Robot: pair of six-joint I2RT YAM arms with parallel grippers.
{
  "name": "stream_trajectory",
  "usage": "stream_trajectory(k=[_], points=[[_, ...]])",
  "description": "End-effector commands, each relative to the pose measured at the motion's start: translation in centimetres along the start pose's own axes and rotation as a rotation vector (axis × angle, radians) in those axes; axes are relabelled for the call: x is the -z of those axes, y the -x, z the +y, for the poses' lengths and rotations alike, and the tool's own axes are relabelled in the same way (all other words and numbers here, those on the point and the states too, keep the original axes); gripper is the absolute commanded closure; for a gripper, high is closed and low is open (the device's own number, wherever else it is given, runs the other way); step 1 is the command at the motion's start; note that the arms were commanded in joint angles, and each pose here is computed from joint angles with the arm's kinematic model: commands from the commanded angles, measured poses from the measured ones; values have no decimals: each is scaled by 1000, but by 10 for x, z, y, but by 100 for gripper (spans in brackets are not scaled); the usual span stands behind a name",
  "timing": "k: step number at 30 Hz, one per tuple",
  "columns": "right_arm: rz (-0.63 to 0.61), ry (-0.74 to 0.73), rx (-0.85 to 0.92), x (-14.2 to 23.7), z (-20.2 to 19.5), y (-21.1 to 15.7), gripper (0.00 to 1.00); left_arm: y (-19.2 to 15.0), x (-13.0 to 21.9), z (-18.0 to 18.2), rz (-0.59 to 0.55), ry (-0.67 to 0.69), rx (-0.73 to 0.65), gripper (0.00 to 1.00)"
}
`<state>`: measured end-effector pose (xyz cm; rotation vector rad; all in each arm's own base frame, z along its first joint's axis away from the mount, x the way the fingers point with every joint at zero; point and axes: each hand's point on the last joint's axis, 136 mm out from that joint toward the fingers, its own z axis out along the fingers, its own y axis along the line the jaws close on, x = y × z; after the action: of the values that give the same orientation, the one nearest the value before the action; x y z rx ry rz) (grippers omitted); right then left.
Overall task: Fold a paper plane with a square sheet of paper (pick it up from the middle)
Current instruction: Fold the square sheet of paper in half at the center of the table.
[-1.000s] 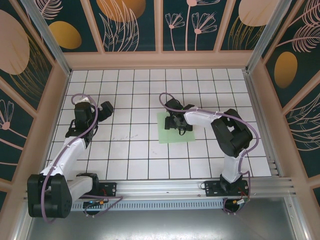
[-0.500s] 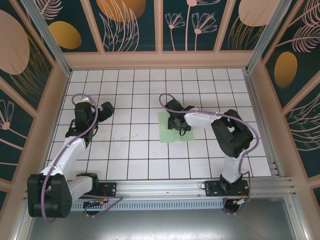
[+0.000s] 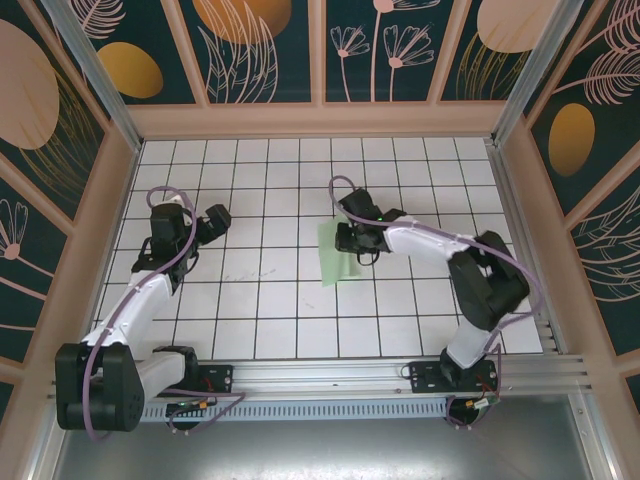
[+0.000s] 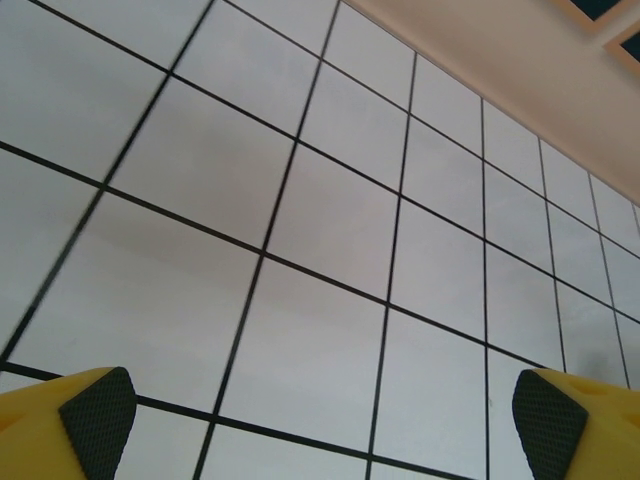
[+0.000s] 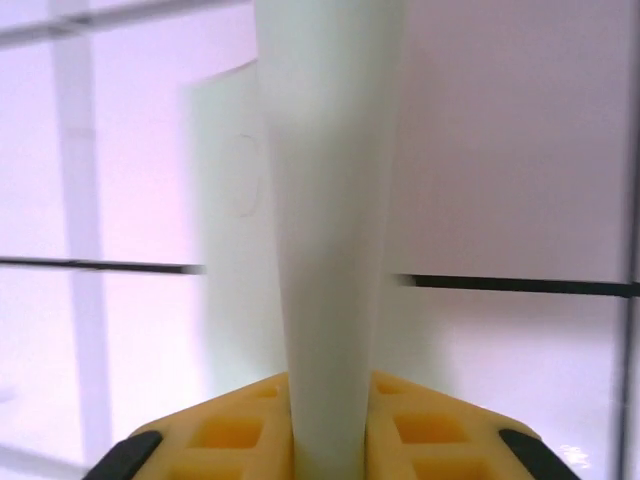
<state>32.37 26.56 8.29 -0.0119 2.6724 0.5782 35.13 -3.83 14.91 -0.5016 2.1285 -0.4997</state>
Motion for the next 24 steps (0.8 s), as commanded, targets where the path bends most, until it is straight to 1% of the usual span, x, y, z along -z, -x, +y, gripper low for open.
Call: stream_trajectory(k=[1, 3, 5, 6, 9, 10, 11, 12, 15, 19, 20, 24], points=[[-90, 384, 21, 52, 63, 29, 79, -1, -1, -19, 43, -98, 28, 1], [-101, 475, -6, 62, 67, 33, 79, -5, -2, -24, 68, -132, 40, 2], [-92, 521, -42, 62, 64, 34, 78, -11, -3, -34, 98, -191, 54, 2], [-83, 492, -65, 56, 58, 34, 78, -14, -2, -39, 114, -225, 70, 1], [-24, 219, -125, 24, 17, 30, 78, -22, -2, -49, 148, -301, 110, 1], [9, 165, -145, 16, 7, 25, 78, -24, -2, -50, 156, -311, 123, 1], [30, 158, -153, 11, 5, 20, 78, -26, -2, -51, 164, -318, 132, 1], [41, 178, -158, 8, 7, 17, 78, -28, -2, -52, 171, -328, 141, 2], [36, 315, -141, 14, 29, 20, 77, -37, -1, -56, 203, -361, 175, 2], [37, 463, -145, 23, 53, 22, 77, -58, -1, -68, 273, -437, 251, 4], [25, 483, -170, 24, 48, 30, 76, -65, -1, -72, 300, -456, 263, 5], [49, 590, -217, 26, 59, 31, 76, -92, -2, -97, 388, -525, 276, 9]])
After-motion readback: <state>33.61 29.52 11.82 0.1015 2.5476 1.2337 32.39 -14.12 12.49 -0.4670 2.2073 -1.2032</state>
